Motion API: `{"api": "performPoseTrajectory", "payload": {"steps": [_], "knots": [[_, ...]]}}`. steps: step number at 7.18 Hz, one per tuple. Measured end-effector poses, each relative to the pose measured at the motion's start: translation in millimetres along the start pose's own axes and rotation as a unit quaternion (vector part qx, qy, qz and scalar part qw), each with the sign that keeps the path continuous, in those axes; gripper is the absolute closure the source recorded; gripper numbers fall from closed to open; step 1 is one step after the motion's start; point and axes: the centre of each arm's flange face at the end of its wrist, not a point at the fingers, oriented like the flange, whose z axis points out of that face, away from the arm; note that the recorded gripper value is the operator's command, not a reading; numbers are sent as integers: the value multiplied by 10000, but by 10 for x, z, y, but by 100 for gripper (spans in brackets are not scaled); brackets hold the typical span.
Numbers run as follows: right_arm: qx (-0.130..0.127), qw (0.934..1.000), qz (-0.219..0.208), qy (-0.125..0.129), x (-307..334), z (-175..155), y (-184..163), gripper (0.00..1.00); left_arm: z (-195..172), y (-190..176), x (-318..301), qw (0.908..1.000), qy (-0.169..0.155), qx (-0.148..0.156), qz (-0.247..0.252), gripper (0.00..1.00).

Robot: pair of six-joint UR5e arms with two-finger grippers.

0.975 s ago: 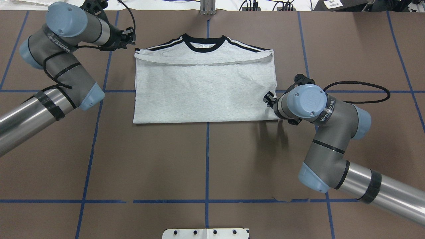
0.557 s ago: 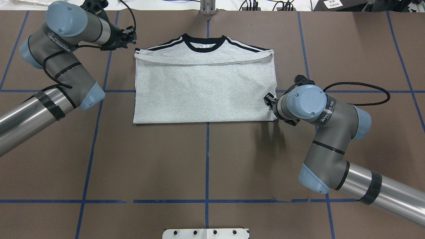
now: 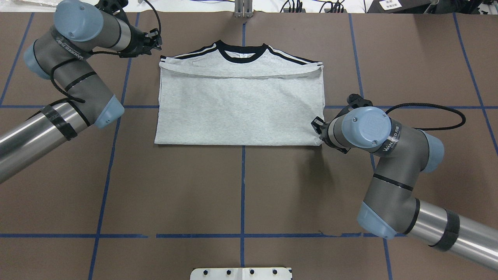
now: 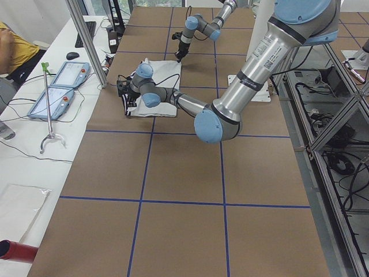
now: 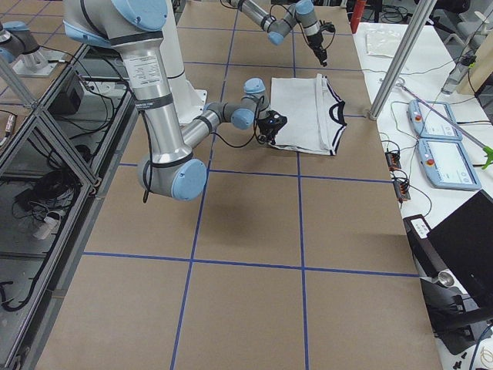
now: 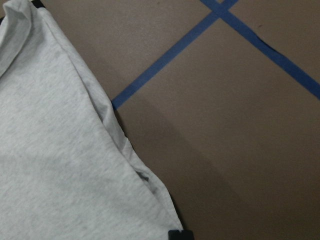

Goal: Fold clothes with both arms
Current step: 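Grasp the shirt edge with the right gripper and rotate the shirt toward the robot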

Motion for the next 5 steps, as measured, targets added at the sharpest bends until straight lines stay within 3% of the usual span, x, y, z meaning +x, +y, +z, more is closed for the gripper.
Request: {"api": "performPoseTrajectory", "payload": {"steps": [2,3,5], "knots": [[-268,9991,-201,271,291,-470,368,100,-228,76,149,9996,257,-115,6,58],[-529,9969,-342,467,493,-697,677,100,-397,191,185,9982,444,-402,-55,53],[-1409,9829,-682,967,1104,-1084,1342,100,-791,487,115,9918,763,-1005,-176,34]]}}
